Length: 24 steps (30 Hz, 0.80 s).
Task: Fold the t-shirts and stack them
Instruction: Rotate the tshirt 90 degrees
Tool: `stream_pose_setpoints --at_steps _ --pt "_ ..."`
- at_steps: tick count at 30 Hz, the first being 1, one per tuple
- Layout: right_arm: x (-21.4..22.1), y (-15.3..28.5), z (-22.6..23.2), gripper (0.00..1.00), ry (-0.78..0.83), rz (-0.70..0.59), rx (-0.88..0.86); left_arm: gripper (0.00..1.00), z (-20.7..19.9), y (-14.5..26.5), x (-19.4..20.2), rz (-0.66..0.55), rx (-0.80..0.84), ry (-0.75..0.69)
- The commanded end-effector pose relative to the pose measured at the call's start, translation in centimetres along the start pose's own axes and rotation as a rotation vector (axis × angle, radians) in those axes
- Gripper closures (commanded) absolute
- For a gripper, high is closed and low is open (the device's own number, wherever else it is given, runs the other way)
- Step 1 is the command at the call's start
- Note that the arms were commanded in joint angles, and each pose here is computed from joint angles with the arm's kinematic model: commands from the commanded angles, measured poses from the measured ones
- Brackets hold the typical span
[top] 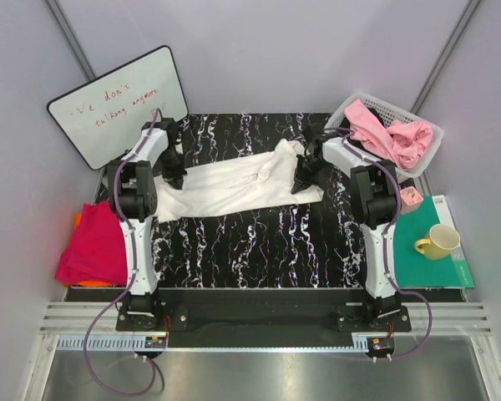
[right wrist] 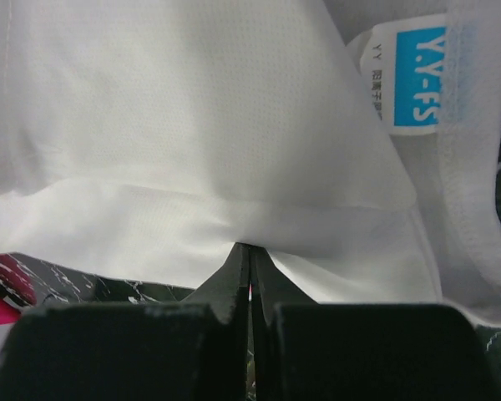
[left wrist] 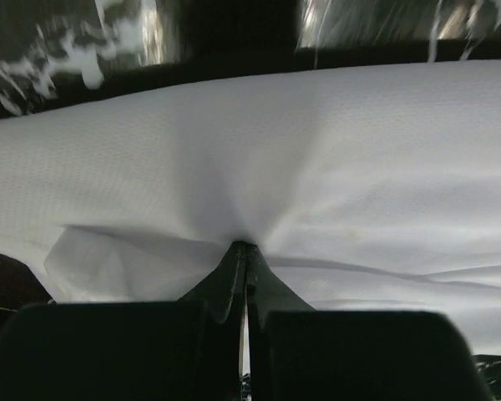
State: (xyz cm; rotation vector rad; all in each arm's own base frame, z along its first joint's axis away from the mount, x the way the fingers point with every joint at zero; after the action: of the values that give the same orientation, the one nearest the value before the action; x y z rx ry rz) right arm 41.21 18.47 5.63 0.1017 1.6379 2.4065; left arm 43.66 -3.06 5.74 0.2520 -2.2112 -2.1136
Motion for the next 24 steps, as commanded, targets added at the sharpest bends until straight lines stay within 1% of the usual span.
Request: stream_pose_setpoints --at_steps 1,3,4,6,7,8,9,10,11,12,13,14,15,17,18,21,23,24 --pt "-1.5 -0.5 0.5 1.00 0.044 -0.020 0.033 1.00 0.7 -0.8 5.4 0.176 0.004 -0.008" --pt "-2.7 -0.2 1.1 1.00 0.064 -0.048 0.033 1.00 0.6 -0.2 7.1 0.202 0.028 -0.006" --pt "-3.0 -0.9 0.9 1.00 0.066 -0.043 0.044 1.00 0.3 -0.5 8.7 0.244 0.044 -0.004" --pt "-4.6 -0.3 1.8 1.00 0.093 -0.083 0.038 1.00 -0.6 0.6 9.9 0.237 0.074 -0.021" --pt "-5.0 -1.3 1.5 1.00 0.095 -0.070 0.049 1.00 -1.1 0.4 11.4 0.276 0.108 -0.021" --pt "-5.5 -1.5 1.7 1.00 0.101 -0.075 0.048 1.00 -1.8 1.3 12.0 0.263 0.131 -0.033" --pt "-6.7 -0.4 2.8 1.00 0.120 -0.110 0.029 1.00 -2.4 1.4 12.7 0.268 0.141 -0.045" --pt "-7.0 -1.6 2.6 1.00 0.123 -0.095 0.034 1.00 -3.9 1.4 14.5 0.305 0.164 -0.073" --pt "-7.1 -1.6 2.7 1.00 0.126 -0.087 0.033 1.00 -4.7 2.0 15.1 0.295 0.176 -0.092" --pt "-8.4 -0.6 4.0 1.00 0.144 -0.134 -0.001 1.00 -5.7 2.1 15.8 0.297 0.186 -0.115" --pt "-8.6 -1.9 3.7 1.00 0.141 -0.121 0.003 1.00 -7.7 2.5 17.3 0.314 0.207 -0.153" --pt "-8.9 -1.8 3.9 1.00 0.143 -0.126 -0.002 1.00 -8.9 2.7 18.0 0.321 0.223 -0.171" --pt "-9.6 -1.2 4.8 1.00 0.156 -0.158 -0.033 1.00 -10.8 2.9 19.3 0.328 0.234 -0.225" --pt "-10.0 -2.0 5.0 1.00 0.163 -0.165 -0.056 1.00 -13.3 3.3 20.5 0.344 0.263 -0.250" --pt "-10.2 -2.0 5.4 1.00 0.169 -0.169 -0.077 1.00 -14.9 3.5 21.8 0.353 0.268 -0.299" --pt "-10.5 -2.2 6.1 1.00 0.189 -0.180 -0.131 1.00 -17.9 4.1 23.1 0.351 0.275 -0.326" --pt "-10.7 -1.9 6.5 1.00 0.198 -0.193 -0.145 1.00 -18.6 4.5 23.0 0.330 0.285 -0.330" --pt "-10.9 -0.7 7.0 1.00 0.212 -0.213 -0.156 1.00 -18.6 4.5 22.8 0.312 0.267 -0.323"
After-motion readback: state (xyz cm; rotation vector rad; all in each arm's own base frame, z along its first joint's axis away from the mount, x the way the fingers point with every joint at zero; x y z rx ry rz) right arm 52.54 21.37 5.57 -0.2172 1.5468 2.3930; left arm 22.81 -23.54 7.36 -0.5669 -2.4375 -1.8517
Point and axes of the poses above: each gripper's point midway between its finger pads, its own y axis back along the fingers, its own z axis along the line the jaws close on, x = y × z, the point moved 4 cm from there along y, back along the fingers, and after that the axes turned 2 degrees about -y, right-handed, at the moved point
